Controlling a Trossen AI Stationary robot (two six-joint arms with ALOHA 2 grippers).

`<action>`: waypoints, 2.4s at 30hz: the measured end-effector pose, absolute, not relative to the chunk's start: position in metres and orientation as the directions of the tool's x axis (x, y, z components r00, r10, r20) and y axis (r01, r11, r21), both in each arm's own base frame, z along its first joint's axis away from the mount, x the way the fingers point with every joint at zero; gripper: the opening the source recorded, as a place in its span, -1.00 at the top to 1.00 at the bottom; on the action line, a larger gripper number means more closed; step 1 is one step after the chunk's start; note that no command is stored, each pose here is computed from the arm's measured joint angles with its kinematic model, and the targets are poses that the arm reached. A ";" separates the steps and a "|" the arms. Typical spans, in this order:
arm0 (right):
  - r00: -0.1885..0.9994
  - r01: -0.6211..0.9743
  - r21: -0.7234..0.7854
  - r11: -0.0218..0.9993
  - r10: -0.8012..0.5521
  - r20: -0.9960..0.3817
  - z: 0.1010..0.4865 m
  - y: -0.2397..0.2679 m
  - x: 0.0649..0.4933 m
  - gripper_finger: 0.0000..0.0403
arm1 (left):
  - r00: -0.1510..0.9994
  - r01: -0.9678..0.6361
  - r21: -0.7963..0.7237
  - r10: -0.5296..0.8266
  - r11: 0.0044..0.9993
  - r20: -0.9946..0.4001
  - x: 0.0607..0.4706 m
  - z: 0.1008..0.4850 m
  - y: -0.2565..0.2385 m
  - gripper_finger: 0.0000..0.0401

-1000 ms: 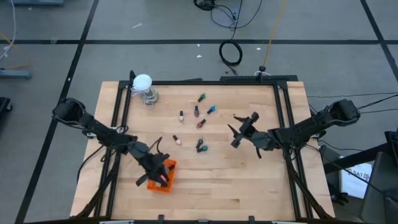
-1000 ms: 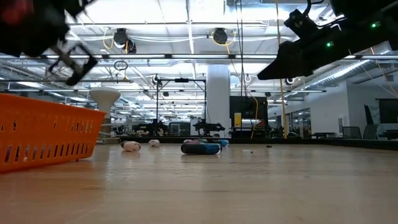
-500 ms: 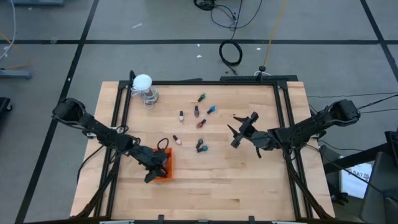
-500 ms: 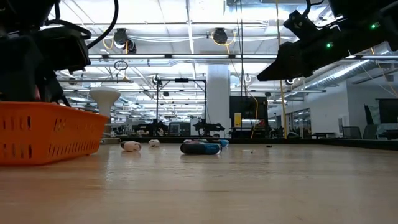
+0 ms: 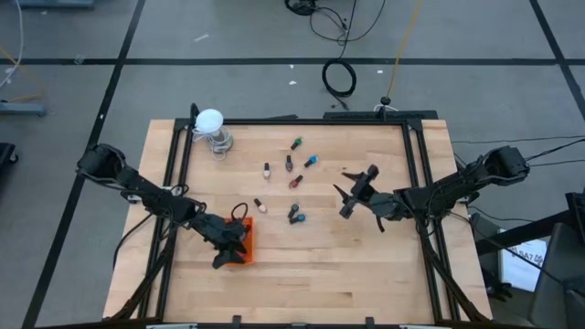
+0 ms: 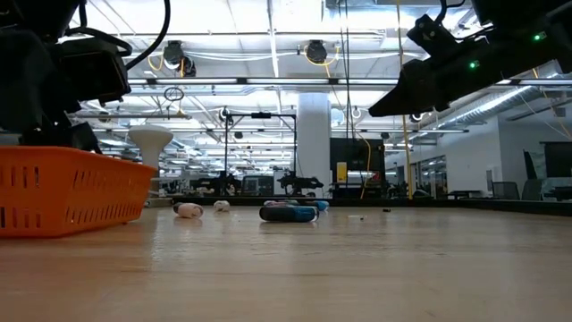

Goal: Pick & Place Nail Polish
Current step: Put the bottom blue nail color bottle into the orange bin

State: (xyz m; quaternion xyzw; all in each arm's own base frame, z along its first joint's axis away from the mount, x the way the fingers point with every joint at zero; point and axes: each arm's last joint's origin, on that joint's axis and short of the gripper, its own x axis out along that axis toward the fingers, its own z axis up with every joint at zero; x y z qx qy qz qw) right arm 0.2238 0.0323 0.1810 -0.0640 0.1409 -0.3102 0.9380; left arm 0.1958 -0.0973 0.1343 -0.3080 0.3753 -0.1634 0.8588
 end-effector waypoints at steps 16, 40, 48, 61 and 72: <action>0.889 0.410 -0.044 0.911 -0.410 -0.203 0.188 0.029 0.232 -0.01 | 0.592 0.625 -0.587 -0.803 0.514 -0.072 0.192 0.199 -0.099 -0.18; 0.742 -0.032 -0.014 0.999 0.014 -0.670 0.108 0.027 0.357 -0.09 | 0.969 0.233 -0.346 -0.246 0.909 0.006 0.180 0.234 -0.026 -0.18; 0.665 -0.058 0.012 0.998 0.048 -0.745 0.102 0.023 0.352 0.01 | 0.984 0.119 -0.316 -0.155 0.941 -0.092 0.180 0.225 -0.023 -0.18; 0.661 -0.072 0.009 0.997 0.054 -0.748 0.101 0.026 0.351 0.51 | 0.988 0.051 -0.295 -0.092 0.954 -0.127 0.180 0.221 -0.022 -0.18; 0.785 -0.116 -0.107 0.988 0.025 -0.618 0.156 0.041 0.346 0.51 | 0.981 -0.170 -0.410 0.115 0.896 -0.155 0.184 0.216 -0.016 -0.18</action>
